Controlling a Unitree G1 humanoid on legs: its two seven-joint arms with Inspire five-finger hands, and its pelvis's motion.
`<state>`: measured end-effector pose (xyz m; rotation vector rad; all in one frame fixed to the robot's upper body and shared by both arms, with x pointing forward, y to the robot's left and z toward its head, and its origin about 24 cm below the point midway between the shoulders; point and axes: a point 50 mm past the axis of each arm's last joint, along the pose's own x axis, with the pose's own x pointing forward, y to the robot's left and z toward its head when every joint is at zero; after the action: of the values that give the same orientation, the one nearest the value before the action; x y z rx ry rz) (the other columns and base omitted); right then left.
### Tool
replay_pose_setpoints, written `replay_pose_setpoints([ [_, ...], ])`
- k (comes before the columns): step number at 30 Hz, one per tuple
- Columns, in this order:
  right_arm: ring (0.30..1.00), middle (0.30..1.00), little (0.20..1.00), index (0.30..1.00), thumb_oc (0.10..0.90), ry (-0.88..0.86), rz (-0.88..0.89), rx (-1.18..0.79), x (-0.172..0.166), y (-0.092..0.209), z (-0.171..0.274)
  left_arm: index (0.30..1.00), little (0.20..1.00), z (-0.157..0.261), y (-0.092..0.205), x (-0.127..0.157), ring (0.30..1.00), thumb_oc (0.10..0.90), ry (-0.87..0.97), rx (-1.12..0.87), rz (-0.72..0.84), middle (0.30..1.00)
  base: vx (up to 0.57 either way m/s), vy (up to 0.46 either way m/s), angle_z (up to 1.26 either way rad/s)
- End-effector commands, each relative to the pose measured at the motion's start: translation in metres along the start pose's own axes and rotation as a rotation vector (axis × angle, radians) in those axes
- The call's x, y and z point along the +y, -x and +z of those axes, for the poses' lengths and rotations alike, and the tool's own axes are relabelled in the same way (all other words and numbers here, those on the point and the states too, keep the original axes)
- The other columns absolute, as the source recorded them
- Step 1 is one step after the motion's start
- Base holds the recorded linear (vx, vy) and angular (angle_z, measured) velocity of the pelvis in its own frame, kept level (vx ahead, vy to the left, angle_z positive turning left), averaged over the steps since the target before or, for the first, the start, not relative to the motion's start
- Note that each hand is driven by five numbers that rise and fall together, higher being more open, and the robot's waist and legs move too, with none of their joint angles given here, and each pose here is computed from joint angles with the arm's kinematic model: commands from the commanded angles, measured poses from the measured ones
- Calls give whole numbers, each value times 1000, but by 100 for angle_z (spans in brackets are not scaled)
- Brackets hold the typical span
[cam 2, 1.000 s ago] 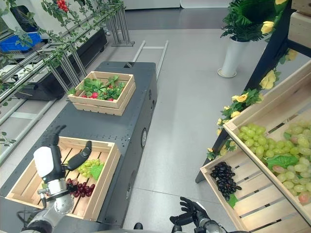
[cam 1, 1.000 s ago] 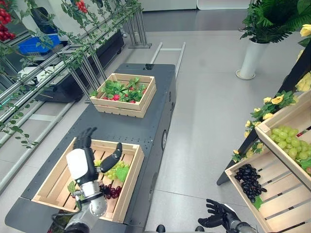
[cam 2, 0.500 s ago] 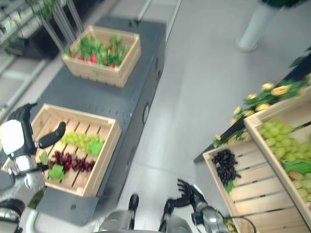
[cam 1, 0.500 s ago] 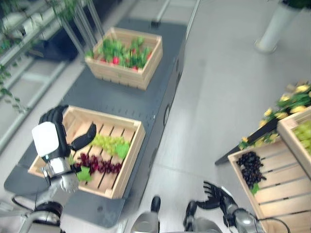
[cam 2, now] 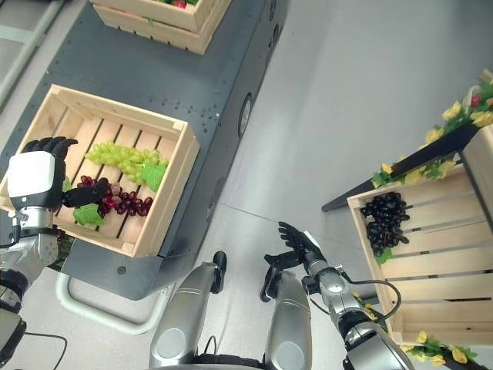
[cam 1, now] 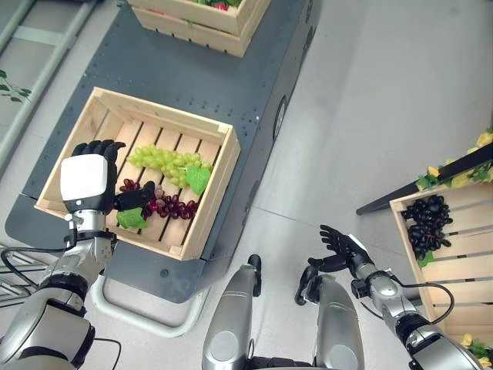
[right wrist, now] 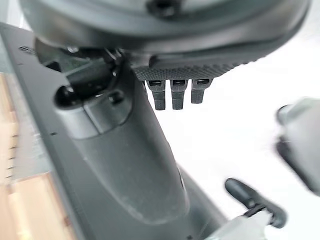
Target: Pick up the fruits from the basket on one side to the basket on the other side
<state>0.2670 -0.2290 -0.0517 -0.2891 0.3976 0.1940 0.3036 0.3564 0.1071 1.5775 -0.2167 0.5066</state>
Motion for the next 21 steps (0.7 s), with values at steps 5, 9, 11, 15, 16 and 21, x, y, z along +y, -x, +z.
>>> replay_pose_setpoints([
  [5, 900, 900, 900, 900, 800, 109, -42, -29, -28, 10, 5, 900, 900, -24, -45, 75, 900, 800, -271, -72, 222, 900, -21, 102, 4],
  [9, 900, 900, 900, 900, 800, 141, -1, -80, -29, 9, 18, 900, 900, -23, -58, 93, 900, 800, -330, -107, 234, 900, -19, 43, 5],
  [11, 900, 900, 900, 900, 800, 151, 15, -113, -27, 8, 26, 900, 900, -24, -63, 103, 900, 800, -382, -130, 234, 900, -4, 8, 10],
  [15, 900, 900, 900, 900, 800, 159, 16, -132, -26, 7, 31, 900, 900, -25, -67, 110, 900, 800, -447, -155, 222, 900, 1, 1, 2],
  [16, 900, 900, 900, 900, 800, 162, 15, -139, -28, 7, 33, 900, 900, -24, -70, 111, 900, 800, -489, -168, 206, 900, 0, 0, 0],
  [21, 900, 900, 900, 900, 800, 172, -10, -139, -42, 7, 40, 900, 900, -29, -77, 127, 900, 800, -558, -132, 228, 900, -24, 14, 4],
])
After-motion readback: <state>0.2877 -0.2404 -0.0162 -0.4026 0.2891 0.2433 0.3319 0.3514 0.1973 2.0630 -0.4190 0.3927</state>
